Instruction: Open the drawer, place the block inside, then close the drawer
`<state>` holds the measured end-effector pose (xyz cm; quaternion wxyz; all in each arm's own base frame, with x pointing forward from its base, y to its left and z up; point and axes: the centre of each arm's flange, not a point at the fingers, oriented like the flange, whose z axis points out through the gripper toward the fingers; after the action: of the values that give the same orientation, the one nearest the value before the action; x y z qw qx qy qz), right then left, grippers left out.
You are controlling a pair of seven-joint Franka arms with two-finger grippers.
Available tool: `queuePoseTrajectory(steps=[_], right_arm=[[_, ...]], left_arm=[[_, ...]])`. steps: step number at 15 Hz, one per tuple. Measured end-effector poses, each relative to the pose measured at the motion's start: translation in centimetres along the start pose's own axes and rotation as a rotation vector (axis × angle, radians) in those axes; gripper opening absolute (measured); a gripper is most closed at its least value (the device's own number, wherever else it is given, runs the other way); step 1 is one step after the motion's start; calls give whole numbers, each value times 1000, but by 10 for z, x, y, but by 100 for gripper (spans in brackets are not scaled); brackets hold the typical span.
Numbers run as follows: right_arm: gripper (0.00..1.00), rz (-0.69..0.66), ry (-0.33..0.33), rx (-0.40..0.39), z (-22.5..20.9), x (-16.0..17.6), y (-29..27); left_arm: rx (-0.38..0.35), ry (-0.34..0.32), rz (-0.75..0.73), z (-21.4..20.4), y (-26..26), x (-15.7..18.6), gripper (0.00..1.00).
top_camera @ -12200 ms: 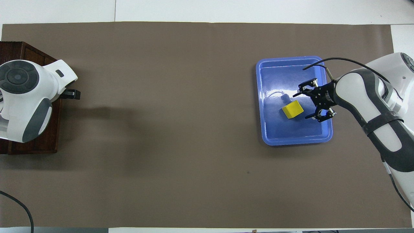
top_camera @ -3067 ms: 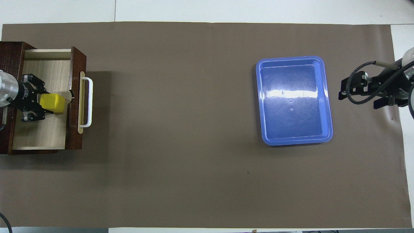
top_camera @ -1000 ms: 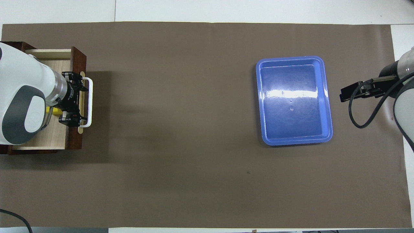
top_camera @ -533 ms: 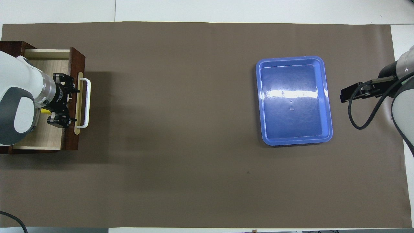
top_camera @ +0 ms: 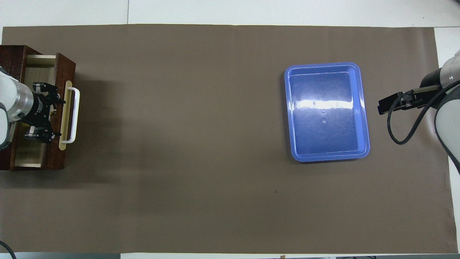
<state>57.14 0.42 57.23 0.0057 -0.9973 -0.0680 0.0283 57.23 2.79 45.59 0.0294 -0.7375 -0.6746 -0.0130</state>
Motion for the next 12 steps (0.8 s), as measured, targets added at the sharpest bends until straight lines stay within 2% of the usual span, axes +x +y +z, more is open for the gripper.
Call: queuePoseTrajectory(steps=[2,7,12], right_arm=[[100,0,0,0,0,0,0],[100,0,-1,0,1,0,0],[100,0,-1,0,1,0,0]], left_arm=[[-1,2,-3,1,-3,18,100],[-2,3,2,2,-5,33,100],[-4,0,-11,3,-12,65,100]])
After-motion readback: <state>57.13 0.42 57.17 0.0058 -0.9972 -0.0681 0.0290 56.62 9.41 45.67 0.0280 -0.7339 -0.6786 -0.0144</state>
